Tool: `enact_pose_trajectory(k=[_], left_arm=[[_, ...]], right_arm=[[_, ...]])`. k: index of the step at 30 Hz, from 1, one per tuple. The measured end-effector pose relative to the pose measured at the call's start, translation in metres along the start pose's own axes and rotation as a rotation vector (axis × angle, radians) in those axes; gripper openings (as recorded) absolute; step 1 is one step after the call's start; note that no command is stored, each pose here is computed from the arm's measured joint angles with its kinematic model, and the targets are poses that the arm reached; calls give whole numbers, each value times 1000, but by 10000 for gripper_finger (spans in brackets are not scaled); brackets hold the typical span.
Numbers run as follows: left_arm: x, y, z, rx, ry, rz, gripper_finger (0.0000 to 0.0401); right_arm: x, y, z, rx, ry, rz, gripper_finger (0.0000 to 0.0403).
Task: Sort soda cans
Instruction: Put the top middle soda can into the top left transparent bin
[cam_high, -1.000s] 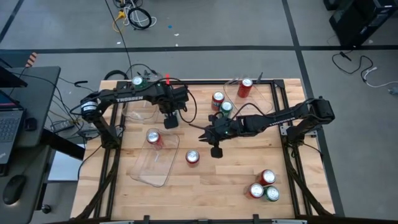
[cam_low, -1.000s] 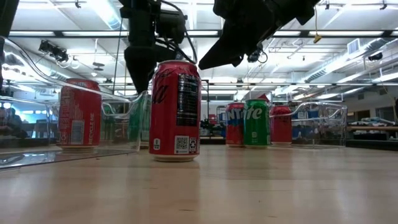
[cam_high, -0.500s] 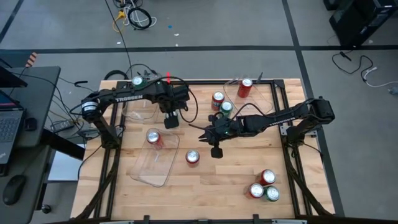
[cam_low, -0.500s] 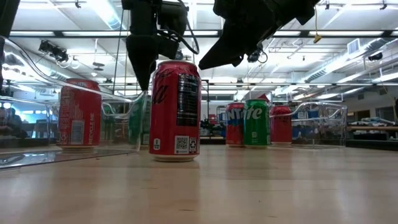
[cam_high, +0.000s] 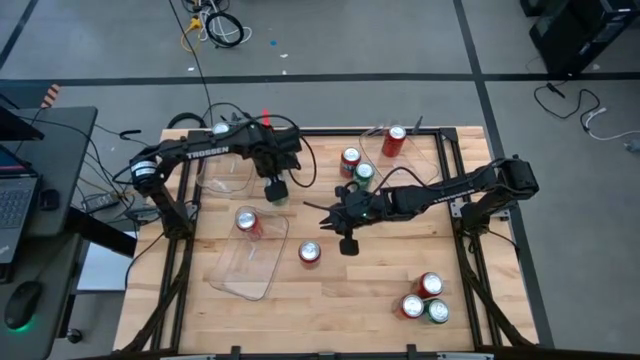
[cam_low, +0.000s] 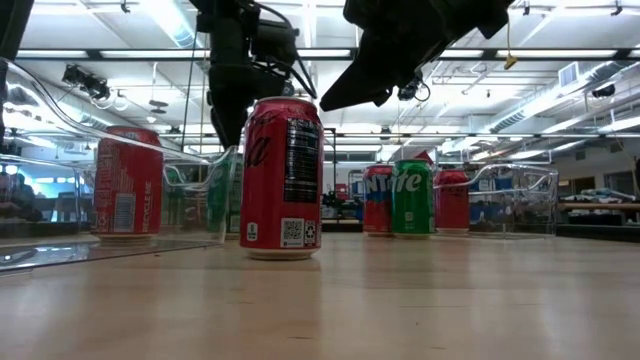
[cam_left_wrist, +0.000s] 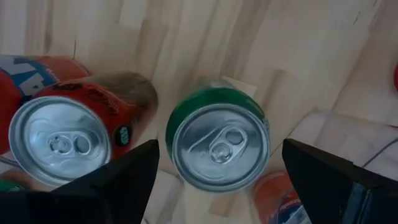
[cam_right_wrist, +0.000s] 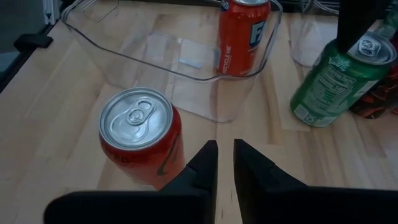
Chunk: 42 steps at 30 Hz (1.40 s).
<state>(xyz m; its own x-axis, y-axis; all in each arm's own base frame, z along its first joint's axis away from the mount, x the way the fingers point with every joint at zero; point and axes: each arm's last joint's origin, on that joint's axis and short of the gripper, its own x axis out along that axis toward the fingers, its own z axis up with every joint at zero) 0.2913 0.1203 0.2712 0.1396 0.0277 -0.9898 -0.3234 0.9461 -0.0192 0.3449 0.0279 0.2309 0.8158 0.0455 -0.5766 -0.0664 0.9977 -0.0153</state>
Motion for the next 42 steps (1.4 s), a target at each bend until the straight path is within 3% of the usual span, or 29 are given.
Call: enact_pose_trajectory(k=[12, 28, 36, 42], left_arm=[[3, 4, 1, -28, 1, -29, 343], [29, 5, -1, -15, 69, -49, 342], [26, 5, -3, -13, 91, -22, 291], [3, 6, -1, -42, 129, 3, 290]], right_arm=[[0, 0, 0, 0, 0, 0, 39], [0, 1, -1, -2, 10, 2, 39], [0, 1, -1, -2, 11, 3, 39], [0, 1, -1, -2, 11, 2, 39]])
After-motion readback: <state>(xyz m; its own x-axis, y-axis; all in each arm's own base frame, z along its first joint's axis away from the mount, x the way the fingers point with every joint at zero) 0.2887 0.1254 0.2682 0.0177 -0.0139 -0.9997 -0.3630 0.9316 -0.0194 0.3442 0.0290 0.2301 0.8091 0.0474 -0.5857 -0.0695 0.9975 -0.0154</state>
